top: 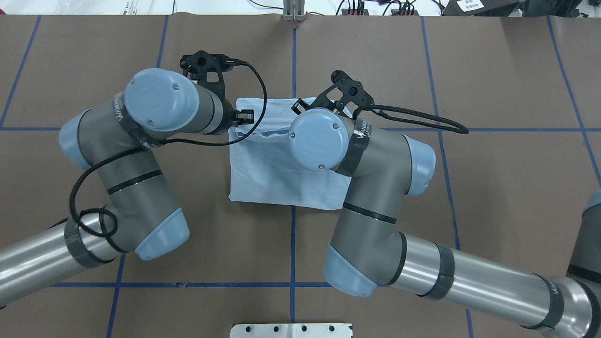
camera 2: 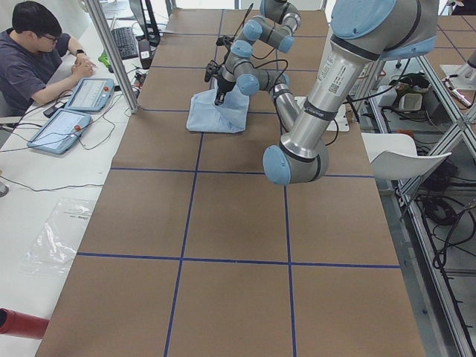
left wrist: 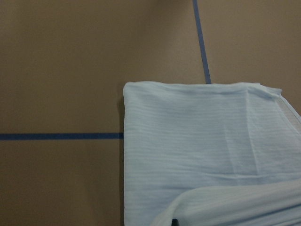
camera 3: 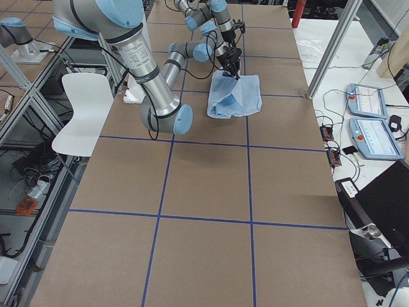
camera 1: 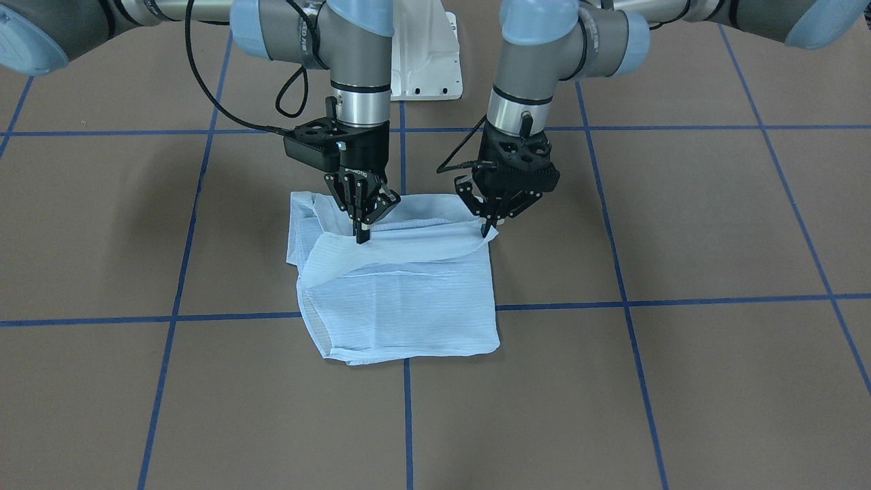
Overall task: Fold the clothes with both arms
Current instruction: 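Lift the near edge with both grippers and fold it toward the far edge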
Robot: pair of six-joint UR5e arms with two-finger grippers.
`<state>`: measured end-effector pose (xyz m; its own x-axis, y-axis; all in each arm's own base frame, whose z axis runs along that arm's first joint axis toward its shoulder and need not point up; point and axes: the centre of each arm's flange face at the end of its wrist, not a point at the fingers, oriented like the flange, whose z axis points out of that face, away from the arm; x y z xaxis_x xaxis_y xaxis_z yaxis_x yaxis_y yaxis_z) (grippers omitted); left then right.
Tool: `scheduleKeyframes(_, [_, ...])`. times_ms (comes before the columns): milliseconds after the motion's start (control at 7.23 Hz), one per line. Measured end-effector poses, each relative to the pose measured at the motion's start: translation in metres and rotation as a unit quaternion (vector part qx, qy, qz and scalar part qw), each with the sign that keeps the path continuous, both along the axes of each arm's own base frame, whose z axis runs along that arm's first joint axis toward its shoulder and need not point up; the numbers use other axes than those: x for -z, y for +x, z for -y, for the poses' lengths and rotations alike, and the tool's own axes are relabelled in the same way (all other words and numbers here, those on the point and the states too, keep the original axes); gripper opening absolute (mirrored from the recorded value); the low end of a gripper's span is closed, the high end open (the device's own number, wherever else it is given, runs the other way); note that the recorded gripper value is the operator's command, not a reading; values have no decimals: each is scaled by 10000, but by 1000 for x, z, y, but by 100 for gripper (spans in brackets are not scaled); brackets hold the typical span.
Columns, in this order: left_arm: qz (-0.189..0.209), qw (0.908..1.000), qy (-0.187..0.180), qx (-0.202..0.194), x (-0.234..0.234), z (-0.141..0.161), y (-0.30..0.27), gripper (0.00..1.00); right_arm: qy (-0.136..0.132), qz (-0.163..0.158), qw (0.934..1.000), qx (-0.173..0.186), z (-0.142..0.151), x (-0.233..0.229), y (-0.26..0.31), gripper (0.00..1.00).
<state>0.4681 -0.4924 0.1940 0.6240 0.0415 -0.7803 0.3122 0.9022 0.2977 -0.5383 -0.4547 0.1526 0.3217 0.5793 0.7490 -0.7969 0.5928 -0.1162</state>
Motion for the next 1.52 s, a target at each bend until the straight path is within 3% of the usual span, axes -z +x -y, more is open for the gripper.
scheduleKeyframes(415, [78,9998,142,138,-28,63,29,0,33,-146,9999,-31,34,-19,-28,0])
scheduleKeyframes(968, [153,9997,123,147,-59,96,63,0,48,-254,9996,-75,70,-49,-59,0])
scheduleKeyframes(1107, [183,9997,141,124,-63,98,66,51,85,-289,9995,-44,74,-52,-62,66])
scheduleKeyframes(1245, [183,9996,217,81,-64,98,67,100,198,-349,9992,52,76,-52,-62,100])
scheduleKeyframes(1522, [116,9987,490,-46,-58,97,64,100,446,-492,9974,297,84,-46,-55,100])
